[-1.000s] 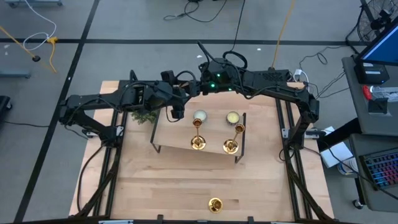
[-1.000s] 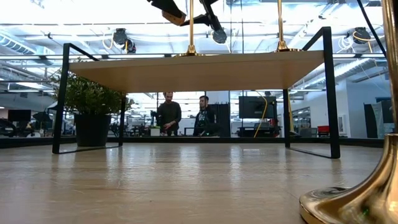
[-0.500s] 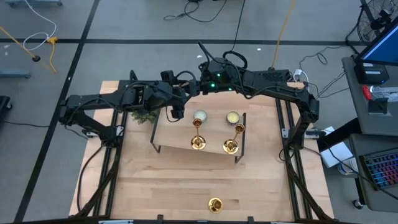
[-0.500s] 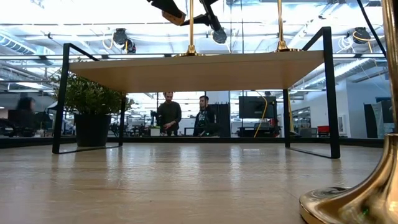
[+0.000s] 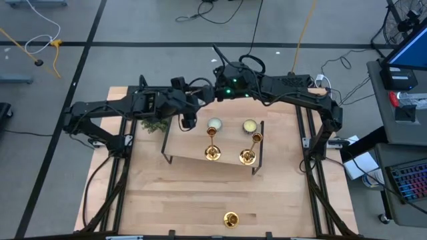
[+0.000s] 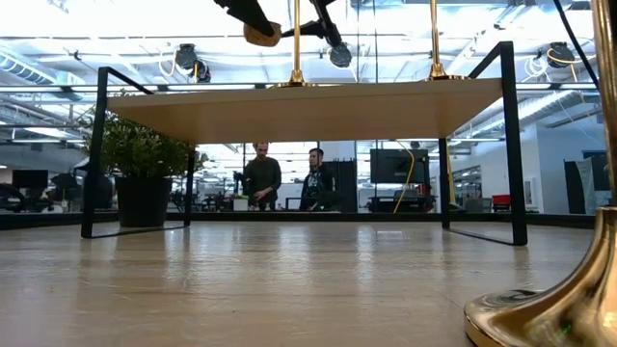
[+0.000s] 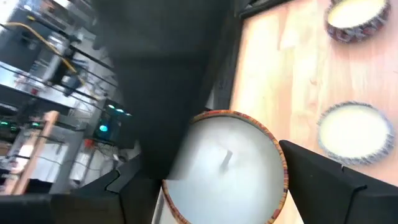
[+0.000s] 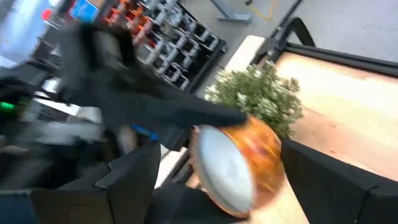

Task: Pick & Place candle stick holders
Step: Put the scented candle on the shelf

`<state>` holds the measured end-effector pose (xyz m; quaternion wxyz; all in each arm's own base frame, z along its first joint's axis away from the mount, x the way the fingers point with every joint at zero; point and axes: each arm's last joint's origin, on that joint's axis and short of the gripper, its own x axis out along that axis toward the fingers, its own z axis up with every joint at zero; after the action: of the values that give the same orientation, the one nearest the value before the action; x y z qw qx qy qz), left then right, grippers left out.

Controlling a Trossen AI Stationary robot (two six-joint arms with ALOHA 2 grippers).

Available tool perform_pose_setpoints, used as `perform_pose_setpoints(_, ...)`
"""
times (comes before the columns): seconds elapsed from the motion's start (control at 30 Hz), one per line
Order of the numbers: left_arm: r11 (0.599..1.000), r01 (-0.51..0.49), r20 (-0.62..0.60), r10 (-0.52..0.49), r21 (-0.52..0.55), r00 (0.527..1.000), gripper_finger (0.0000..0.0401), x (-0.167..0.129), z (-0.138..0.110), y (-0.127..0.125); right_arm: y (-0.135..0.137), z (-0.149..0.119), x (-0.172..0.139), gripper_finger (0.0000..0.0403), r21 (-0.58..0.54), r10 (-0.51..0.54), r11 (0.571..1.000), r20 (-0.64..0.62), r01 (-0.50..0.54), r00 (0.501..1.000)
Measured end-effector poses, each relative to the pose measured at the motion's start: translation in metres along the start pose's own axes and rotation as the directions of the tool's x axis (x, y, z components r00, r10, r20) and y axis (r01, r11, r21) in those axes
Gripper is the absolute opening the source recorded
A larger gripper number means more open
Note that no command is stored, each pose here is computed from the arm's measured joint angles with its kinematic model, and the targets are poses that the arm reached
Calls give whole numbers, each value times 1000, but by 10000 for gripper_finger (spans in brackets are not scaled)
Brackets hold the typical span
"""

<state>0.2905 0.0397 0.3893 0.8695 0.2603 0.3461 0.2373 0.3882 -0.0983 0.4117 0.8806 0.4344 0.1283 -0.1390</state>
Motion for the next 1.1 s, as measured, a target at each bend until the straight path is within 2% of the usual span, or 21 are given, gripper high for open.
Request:
perform_pose_setpoints(0.47, 999, 37, -26, -38, -39, 999, 290, -2, -2, -7, 1, 1, -1, 325, -3, 9, 1000, 2, -9, 1000)
perform_pose_setpoints(0.83, 985, 89, -59, -98, -147, 993, 290, -4, -7, -12, -5, 2, -2, 325, -16, -28, 999, -10, 28, 1000)
perform_pose_setpoints(0.97, 978, 96, -77, -112, -183, 991, 290, -5, -9, -13, -9, 9, -10, 325, -17, -50, 999, 1, 50, 999)
perform_pose_setpoints(1.1, 965, 118, -93, -143, -236, 985, 290, -9, -13, -11, -10, 21, -38, 325, -50, -120, 991, 65, 124, 991)
